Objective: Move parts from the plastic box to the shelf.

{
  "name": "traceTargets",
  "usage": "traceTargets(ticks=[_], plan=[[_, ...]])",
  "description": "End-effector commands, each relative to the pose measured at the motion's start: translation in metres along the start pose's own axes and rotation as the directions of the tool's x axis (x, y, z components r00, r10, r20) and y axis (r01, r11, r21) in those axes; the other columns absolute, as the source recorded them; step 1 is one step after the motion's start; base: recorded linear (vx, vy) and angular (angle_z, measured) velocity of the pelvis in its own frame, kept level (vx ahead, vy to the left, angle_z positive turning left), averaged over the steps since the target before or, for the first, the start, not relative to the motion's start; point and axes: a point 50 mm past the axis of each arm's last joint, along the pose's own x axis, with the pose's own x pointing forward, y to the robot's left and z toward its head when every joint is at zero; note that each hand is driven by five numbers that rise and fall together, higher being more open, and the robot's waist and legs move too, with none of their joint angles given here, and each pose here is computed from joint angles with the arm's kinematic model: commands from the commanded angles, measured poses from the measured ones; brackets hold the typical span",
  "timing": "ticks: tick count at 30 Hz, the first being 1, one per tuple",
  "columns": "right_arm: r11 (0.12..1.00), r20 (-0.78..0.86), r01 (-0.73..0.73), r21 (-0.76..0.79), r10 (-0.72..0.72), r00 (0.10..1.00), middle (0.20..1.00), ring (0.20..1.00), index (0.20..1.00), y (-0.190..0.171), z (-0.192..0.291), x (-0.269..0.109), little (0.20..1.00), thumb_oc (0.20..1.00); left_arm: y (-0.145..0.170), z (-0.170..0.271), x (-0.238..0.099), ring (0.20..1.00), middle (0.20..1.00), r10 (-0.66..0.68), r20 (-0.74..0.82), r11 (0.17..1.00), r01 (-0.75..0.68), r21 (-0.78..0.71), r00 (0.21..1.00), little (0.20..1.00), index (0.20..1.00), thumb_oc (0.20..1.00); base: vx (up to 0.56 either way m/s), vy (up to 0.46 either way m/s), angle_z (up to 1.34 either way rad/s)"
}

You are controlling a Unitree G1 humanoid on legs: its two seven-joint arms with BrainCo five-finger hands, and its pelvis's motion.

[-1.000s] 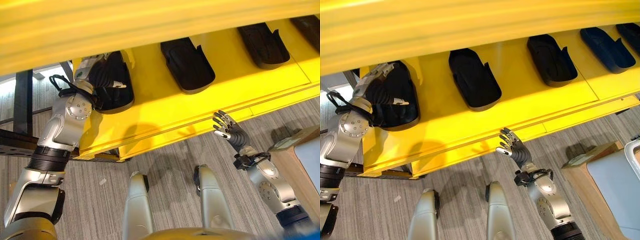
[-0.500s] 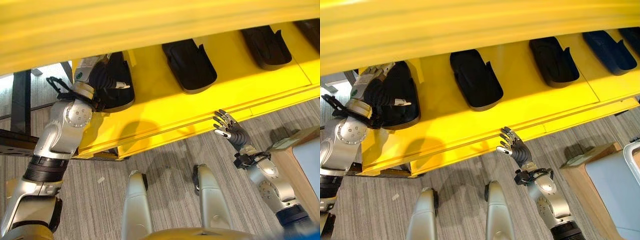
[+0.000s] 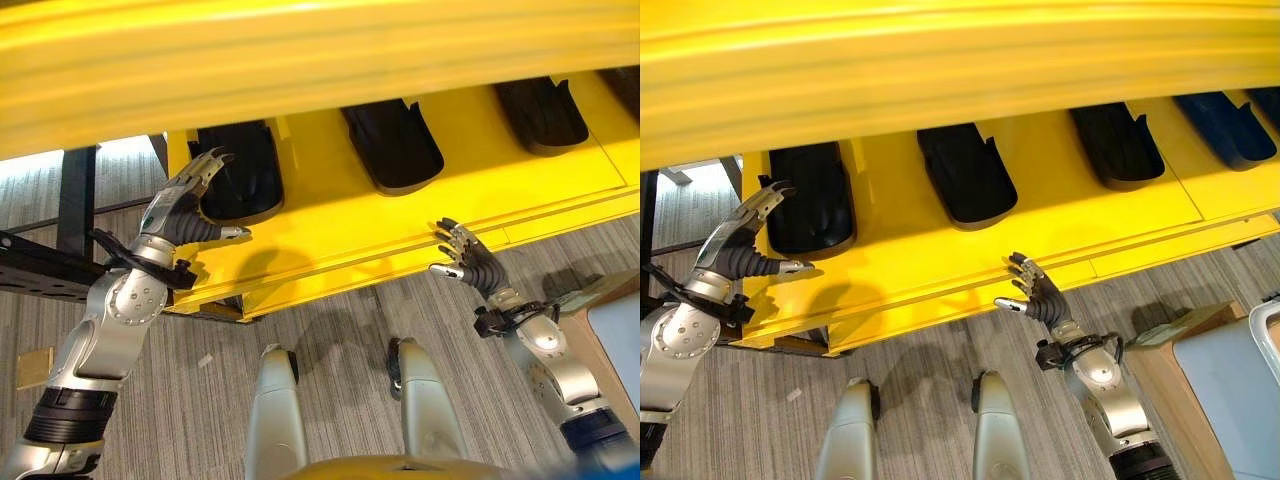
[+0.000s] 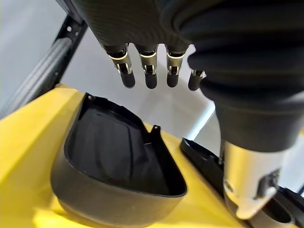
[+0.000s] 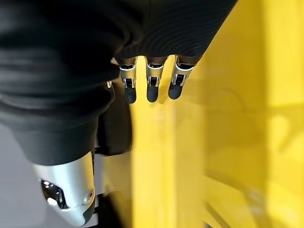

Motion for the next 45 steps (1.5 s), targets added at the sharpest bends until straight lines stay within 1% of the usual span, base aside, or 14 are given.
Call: traceTargets(ticks=[1,7,8,9,12,13,14,15,16,21,27,33,42,45], plan=[[0.999,0.143,-0.013,-0.044,0.019,0.990,1.000,1.000,1.000,-0.003,0.026,0.007,1.000,1.000,0.016,0.018,0.001,1.000,1.000,0.056,0.125,0.998,-0.057,0.002,0.991,1.000,1.000,1.000,0.03,0.015,0.04],[0.998,0.136,0.013,-0.066,-0.004,0.991,1.000,1.000,1.000,-0.009,0.021,-0.002,1.000,1.000,0.006,0.021,-0.019,1.000,1.000,0.038,0.140,0.994,-0.023,-0.106,0.989,1.000,1.000,1.000,0.07,0.002,0.04],[0.998,0.127,0.019,-0.054,-0.012,0.992,1.000,1.000,1.000,-0.008,0.017,-0.005,1.000,1.000,0.000,0.020,-0.025,1.000,1.000,0.036,0.131,0.968,-0.002,-0.250,0.991,1.000,1.000,1.000,0.06,-0.020,0.01],[0.998,0.128,0.019,-0.055,-0.012,0.992,1.000,1.000,1.000,-0.008,0.017,-0.005,1.000,1.000,0.000,0.020,-0.025,1.000,1.000,0.035,0.132,0.968,-0.001,-0.252,0.991,1.000,1.000,1.000,0.06,-0.021,0.01],[1.000,0.102,0.009,-0.023,-0.007,0.995,1.000,1.000,1.000,-0.006,0.009,-0.012,1.000,1.000,-0.009,0.014,-0.035,1.000,1.000,0.057,0.082,0.848,-0.005,-0.529,0.995,1.000,1.000,1.000,0.08,-0.045,0.05],[1.000,0.068,0.007,-0.003,-0.006,0.998,1.000,1.000,1.000,-0.005,0.000,-0.021,1.000,1.000,-0.035,0.004,-0.047,1.000,1.000,0.008,-0.010,0.658,-0.012,-0.753,1.000,1.000,1.000,1.000,0.12,-0.107,0.12],[1.000,0.057,0.000,0.004,-0.001,0.998,1.000,1.000,1.000,-0.003,-0.003,-0.022,1.000,1.000,-0.041,0.006,-0.049,1.000,1.000,-0.008,-0.003,0.606,0.002,-0.795,1.000,1.000,1.000,1.000,0.10,-0.091,0.24],[1.000,0.057,0.000,0.004,-0.001,0.998,1.000,1.000,1.000,-0.003,-0.003,-0.023,1.000,1.000,-0.041,0.006,-0.049,1.000,1.000,-0.010,-0.003,0.604,0.003,-0.797,1.000,1.000,1.000,1.000,0.10,-0.141,0.15],[1.000,0.031,-0.009,0.018,0.008,0.999,1.000,1.000,1.000,0.000,-0.011,-0.027,1.000,1.000,-0.062,-0.001,-0.062,1.000,1.000,-0.055,-0.082,0.436,-0.050,-0.898,0.995,1.000,1.000,1.000,0.12,-0.152,0.16],[0.997,-0.021,-0.047,0.062,0.048,0.999,1.000,1.000,1.000,0.006,-0.023,-0.037,1.000,1.000,-0.083,-0.008,-0.089,1.000,1.000,-0.127,-0.164,0.292,-0.121,-0.949,0.978,1.000,1.000,1.000,0.07,-0.168,0.01],[1.000,-0.018,-0.004,0.025,0.005,1.000,1.000,1.000,1.000,-0.008,-0.018,-0.052,1.000,1.000,-0.098,-0.016,-0.104,1.000,1.000,-0.147,-0.242,0.220,-0.206,-0.953,0.959,1.000,1.000,1.000,-0.04,-0.105,0.14],[0.999,-0.028,0.010,0.052,-0.009,1.000,1.000,1.000,1.000,-0.010,-0.020,-0.065,1.000,1.000,-0.109,-0.017,-0.124,1.000,1.000,-0.181,-0.295,0.197,-0.259,-0.946,0.938,1.000,1.000,1.000,0.00,-0.025,0.16],[0.988,-0.096,0.022,0.154,-0.007,0.995,1.000,1.000,1.000,0.006,-0.041,-0.066,1.000,1.000,-0.122,-0.025,-0.132,1.000,1.000,-0.216,-0.360,0.214,-0.316,-0.924,0.908,1.000,1.000,1.000,0.02,0.131,-0.02],[0.975,-0.114,0.024,0.223,0.001,0.994,1.000,1.000,1.000,0.021,-0.051,-0.053,1.000,1.000,-0.130,-0.026,-0.117,1.000,1.000,-0.198,-0.371,0.222,-0.327,-0.919,0.907,1.000,1.000,1.000,-0.02,0.163,0.02]])
